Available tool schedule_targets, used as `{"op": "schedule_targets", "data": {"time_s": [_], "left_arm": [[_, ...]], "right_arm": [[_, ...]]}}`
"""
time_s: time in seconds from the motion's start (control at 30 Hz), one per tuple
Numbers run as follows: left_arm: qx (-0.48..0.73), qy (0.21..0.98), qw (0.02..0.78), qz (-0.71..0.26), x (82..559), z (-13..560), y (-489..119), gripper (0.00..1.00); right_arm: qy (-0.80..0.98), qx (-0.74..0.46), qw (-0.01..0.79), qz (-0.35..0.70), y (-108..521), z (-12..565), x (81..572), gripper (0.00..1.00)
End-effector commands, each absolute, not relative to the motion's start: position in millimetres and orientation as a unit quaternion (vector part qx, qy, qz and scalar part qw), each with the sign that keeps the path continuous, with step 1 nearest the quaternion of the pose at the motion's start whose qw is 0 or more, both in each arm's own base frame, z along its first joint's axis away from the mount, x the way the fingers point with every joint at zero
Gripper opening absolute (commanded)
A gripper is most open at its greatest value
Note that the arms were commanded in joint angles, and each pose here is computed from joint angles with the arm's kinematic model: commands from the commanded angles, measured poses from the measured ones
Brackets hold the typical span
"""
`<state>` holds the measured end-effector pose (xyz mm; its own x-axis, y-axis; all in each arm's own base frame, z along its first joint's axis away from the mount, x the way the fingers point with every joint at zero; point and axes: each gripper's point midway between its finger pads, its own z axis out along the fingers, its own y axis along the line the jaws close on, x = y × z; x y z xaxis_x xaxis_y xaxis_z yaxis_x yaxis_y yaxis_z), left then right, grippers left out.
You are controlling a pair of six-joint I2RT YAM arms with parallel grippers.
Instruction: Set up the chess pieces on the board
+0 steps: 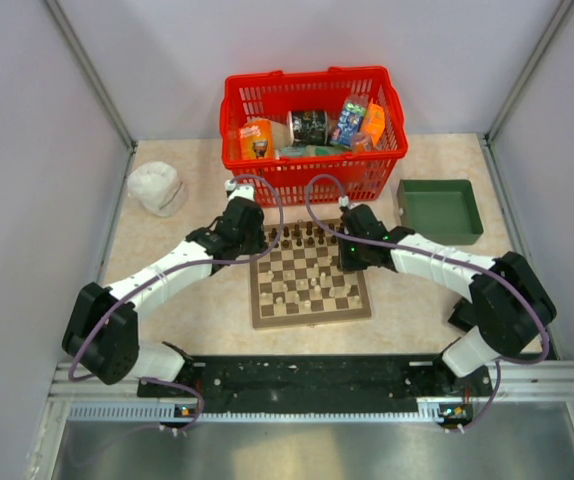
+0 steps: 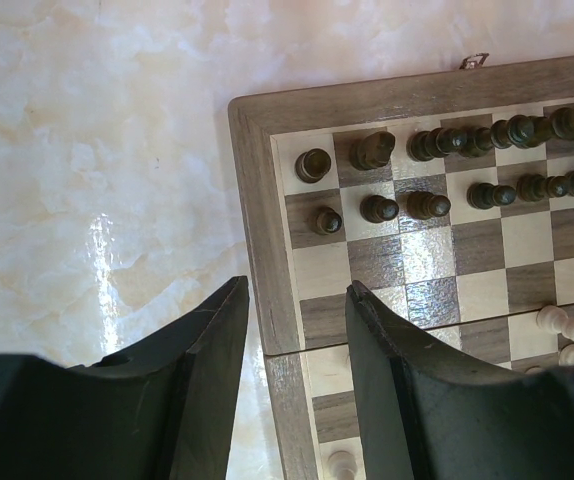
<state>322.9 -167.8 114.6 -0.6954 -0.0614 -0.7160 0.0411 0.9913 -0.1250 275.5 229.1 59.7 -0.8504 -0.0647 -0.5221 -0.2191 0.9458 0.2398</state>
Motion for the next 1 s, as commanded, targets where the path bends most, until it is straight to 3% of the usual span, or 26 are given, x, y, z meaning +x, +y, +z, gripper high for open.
{"op": "schedule_targets", "data": {"time_s": [0.0, 0.37, 0.57, 0.97], "left_arm": [[-0.016, 0.905, 0.417, -0.085, 329.8, 130.0, -170.8, 0.50], [-0.022, 0.898, 0.429, -0.091, 327.6, 135.8, -168.8, 0.50], [-0.034, 0.891, 0.442, -0.097, 325.1, 141.0, -164.5, 0.61], [-0.038, 0.889, 0.445, -0.099, 322.7, 140.2, -162.0, 0.66]], "right_arm": [[0.938, -0.081, 0.299, 0.156, 238.5, 86.5, 288.7, 0.16], [0.931, -0.062, 0.336, 0.130, 230.7, 104.4, 312.2, 0.13], [0.930, -0.050, 0.343, 0.126, 225.4, 108.7, 329.2, 0.12], [0.934, -0.030, 0.337, 0.119, 213.8, 96.2, 354.4, 0.13]]}}
